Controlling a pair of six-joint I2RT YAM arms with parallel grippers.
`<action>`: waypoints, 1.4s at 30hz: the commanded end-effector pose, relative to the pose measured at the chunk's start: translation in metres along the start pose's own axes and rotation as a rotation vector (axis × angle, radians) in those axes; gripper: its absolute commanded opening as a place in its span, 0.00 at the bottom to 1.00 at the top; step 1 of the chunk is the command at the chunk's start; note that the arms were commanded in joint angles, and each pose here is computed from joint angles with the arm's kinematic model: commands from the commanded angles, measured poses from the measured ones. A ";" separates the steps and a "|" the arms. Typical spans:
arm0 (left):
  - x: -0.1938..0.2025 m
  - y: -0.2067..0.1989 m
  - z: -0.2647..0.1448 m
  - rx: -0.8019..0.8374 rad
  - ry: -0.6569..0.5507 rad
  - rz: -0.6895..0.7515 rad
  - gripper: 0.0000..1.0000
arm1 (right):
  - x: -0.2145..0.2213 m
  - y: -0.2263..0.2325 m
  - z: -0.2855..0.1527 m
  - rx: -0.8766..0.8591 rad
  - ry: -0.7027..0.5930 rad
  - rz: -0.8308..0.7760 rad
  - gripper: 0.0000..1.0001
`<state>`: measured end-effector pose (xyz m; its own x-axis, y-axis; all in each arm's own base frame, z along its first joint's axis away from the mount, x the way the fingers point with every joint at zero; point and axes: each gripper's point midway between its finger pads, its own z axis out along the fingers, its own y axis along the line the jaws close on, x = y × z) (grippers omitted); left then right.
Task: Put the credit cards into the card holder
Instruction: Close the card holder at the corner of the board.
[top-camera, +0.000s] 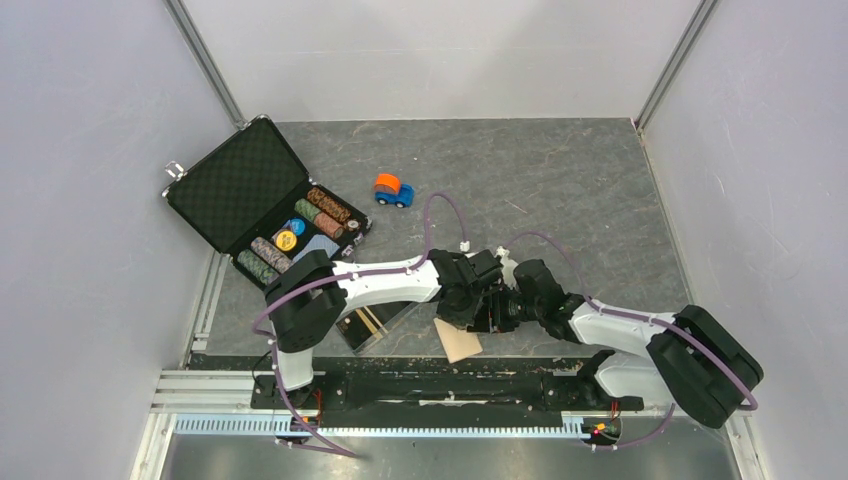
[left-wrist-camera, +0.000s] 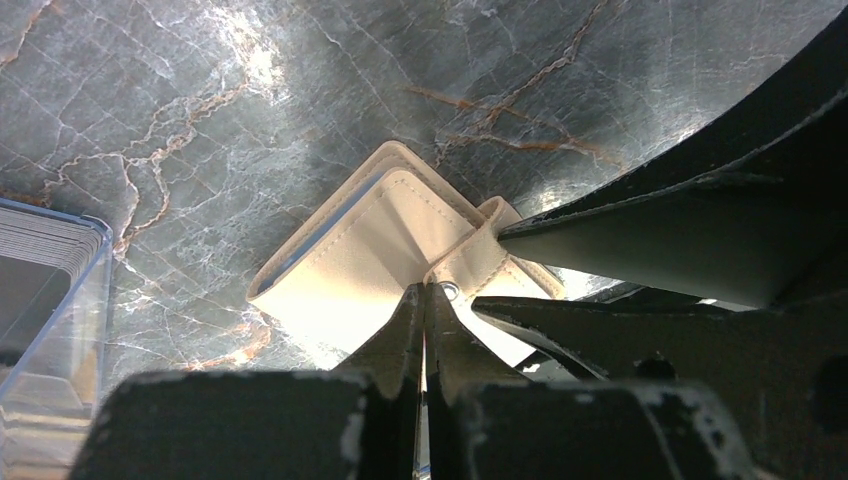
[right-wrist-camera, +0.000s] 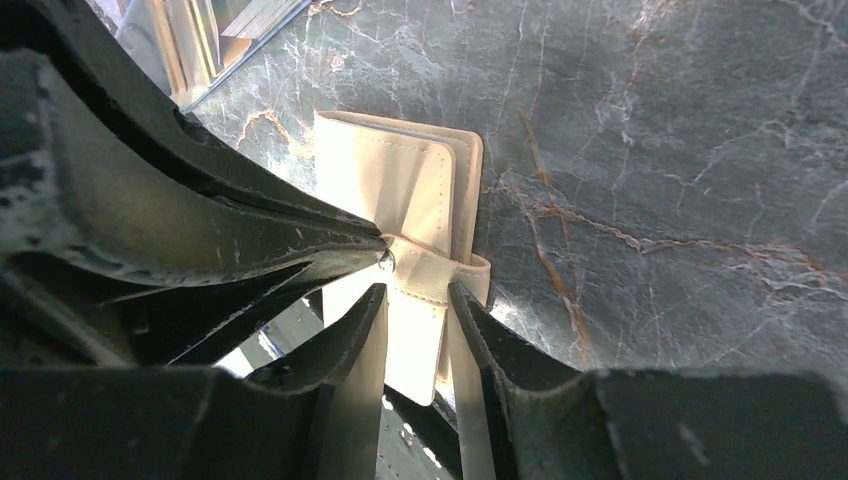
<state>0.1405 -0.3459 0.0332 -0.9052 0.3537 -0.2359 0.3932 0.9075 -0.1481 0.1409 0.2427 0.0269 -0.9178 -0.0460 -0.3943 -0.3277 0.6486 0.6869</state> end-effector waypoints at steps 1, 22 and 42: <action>0.012 0.005 0.003 -0.030 0.015 -0.010 0.02 | -0.004 0.004 0.004 0.002 0.004 -0.024 0.31; 0.051 0.005 0.028 -0.106 0.069 -0.045 0.02 | 0.031 -0.030 0.009 0.175 0.165 -0.027 0.21; 0.001 -0.020 -0.042 0.029 -0.154 -0.060 0.02 | -0.007 0.016 -0.001 0.001 -0.036 -0.045 0.22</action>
<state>0.1203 -0.3467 0.0566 -0.9123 0.2596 -0.3167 0.3204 0.9342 -0.1572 0.1371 0.2446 0.0286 -0.9101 -0.0741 -0.4078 -0.3441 0.6836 0.6437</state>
